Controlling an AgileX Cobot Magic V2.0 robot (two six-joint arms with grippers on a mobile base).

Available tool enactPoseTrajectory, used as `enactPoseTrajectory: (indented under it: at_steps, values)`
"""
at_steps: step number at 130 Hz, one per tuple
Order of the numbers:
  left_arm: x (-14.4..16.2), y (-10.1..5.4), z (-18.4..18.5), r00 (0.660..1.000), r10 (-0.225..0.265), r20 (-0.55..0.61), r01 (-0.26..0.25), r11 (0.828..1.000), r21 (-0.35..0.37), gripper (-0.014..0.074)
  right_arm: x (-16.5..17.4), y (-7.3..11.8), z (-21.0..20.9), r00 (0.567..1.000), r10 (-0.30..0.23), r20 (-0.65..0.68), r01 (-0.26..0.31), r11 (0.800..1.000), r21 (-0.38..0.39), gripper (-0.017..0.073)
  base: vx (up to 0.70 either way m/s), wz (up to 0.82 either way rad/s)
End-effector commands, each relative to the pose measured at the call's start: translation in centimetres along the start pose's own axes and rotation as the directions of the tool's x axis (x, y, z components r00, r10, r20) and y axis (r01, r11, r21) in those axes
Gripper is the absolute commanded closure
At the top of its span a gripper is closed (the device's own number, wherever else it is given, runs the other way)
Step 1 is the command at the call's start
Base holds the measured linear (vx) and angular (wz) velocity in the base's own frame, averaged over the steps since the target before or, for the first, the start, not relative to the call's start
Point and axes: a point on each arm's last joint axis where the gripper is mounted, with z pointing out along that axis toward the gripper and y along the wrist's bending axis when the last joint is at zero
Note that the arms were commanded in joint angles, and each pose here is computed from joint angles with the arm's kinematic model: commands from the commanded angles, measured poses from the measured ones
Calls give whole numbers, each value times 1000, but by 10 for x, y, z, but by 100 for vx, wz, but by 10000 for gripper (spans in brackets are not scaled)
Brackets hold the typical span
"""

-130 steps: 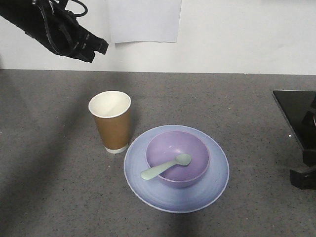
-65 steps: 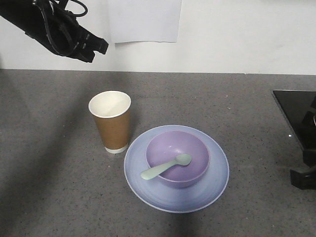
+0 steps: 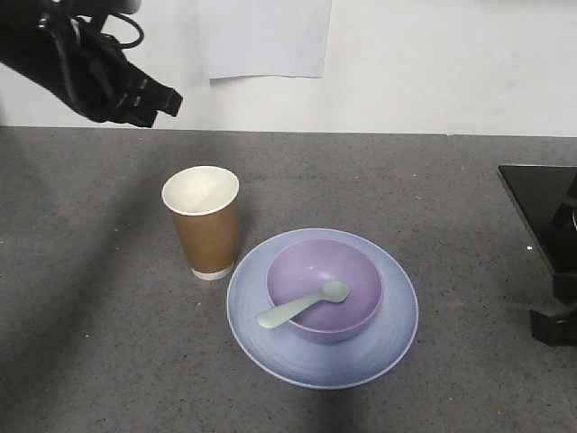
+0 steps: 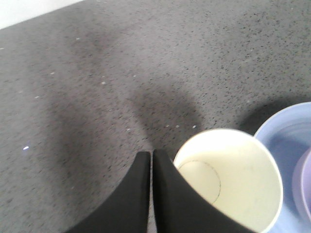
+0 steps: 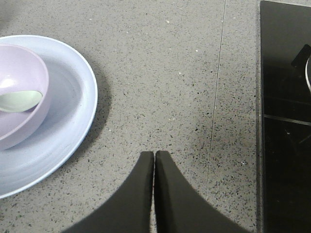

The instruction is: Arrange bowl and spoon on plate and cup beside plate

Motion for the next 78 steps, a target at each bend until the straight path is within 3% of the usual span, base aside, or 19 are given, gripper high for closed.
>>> enactPoseTrajectory:
  at_steps: [1, 21, 39, 63, 73, 78]
  values:
    - [11, 3, -59, 978, 1, 210, 11, 998, -57, 601, -12, 0, -6, 996, -8, 89, 8, 1000, 0, 568, 0, 0]
    - [60, 11, -89, 946, -16, 323, 56, 992, -115, 601, -12, 0, -6, 996, -8, 89, 8, 1000, 0, 568, 0, 0]
    - [125, 14, -104, 918, -50, 393, 120, 981, -155, 601, -12, 0, -6, 996, -8, 89, 8, 1000, 0, 568, 0, 0]
    - [211, 6, -93, 907, -63, 417, 151, 972, -181, 601, -12, 0, -6, 996, -8, 89, 8, 1000, 0, 568, 0, 0]
    - [239, 2, -86, 874, -58, 482, 167, 968, -186, 601, -12, 0, -6, 996, -8, 89, 8, 1000, 0, 568, 0, 0]
    - [253, 1, -82, 842, -71, 536, 194, 965, -179, 601, -12, 0, -6, 996, -8, 89, 8, 1000, 0, 568, 0, 0]
